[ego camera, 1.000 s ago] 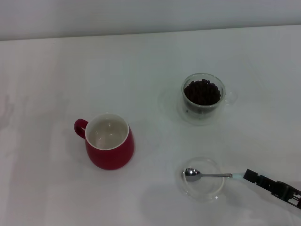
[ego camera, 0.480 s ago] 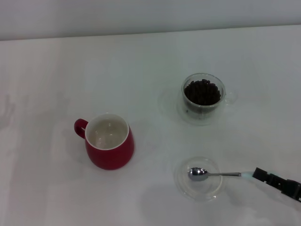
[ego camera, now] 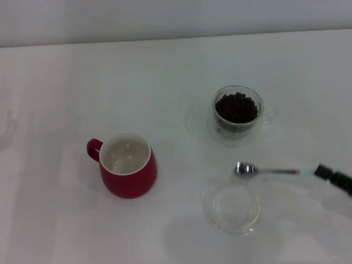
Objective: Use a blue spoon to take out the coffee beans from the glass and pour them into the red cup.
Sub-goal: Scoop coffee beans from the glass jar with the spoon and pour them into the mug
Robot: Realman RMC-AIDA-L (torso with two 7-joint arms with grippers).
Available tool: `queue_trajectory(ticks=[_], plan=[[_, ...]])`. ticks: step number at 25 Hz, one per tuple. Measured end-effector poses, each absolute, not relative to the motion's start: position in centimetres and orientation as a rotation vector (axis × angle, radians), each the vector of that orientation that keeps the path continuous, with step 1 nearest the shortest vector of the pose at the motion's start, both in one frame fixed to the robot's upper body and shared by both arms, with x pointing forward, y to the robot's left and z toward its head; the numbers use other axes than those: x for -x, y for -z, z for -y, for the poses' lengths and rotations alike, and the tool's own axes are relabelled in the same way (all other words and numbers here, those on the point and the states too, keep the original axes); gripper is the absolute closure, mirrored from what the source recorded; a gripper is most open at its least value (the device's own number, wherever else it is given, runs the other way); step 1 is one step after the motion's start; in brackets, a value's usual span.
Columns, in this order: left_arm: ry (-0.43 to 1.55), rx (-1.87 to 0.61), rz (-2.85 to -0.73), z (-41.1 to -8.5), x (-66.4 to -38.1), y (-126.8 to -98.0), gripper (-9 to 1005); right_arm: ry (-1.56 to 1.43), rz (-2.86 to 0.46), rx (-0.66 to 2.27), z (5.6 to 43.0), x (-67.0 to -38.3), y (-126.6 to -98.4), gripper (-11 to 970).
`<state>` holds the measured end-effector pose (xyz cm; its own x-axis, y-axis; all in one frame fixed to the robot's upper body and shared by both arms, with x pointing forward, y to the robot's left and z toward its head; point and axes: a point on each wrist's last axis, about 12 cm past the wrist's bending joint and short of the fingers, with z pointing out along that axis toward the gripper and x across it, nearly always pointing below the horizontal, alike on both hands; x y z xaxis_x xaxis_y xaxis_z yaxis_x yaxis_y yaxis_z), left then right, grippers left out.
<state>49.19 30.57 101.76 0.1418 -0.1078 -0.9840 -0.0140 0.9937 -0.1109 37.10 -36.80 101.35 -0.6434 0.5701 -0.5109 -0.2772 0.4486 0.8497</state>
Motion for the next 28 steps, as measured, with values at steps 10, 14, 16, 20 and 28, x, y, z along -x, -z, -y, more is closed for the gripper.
queue_trajectory(ticks=[10, 14, 16, 20, 28], plan=[[0.081, 0.104, -1.418, -30.3, -49.3, -101.9, 104, -1.206, -1.785, 0.012, 37.8, -45.5, -105.6, 812], [0.08, 0.108, -1.417, -30.3, -49.4, -101.9, 104, -1.137, -1.782, 0.14, 38.5, -49.3, -108.3, 811], [0.079, 0.11, -1.417, -30.3, -49.4, -101.9, 104, -1.124, -1.78, 0.157, 38.7, -49.8, -108.7, 811], [0.078, 0.112, -1.417, -30.4, -49.4, -101.9, 105, -1.075, -1.772, 0.223, 39.2, -51.5, -110.3, 810], [0.078, 0.112, -1.413, -30.3, -49.4, -102.0, 105, -0.962, -1.836, 0.378, 39.0, -52.5, -110.8, 808]])
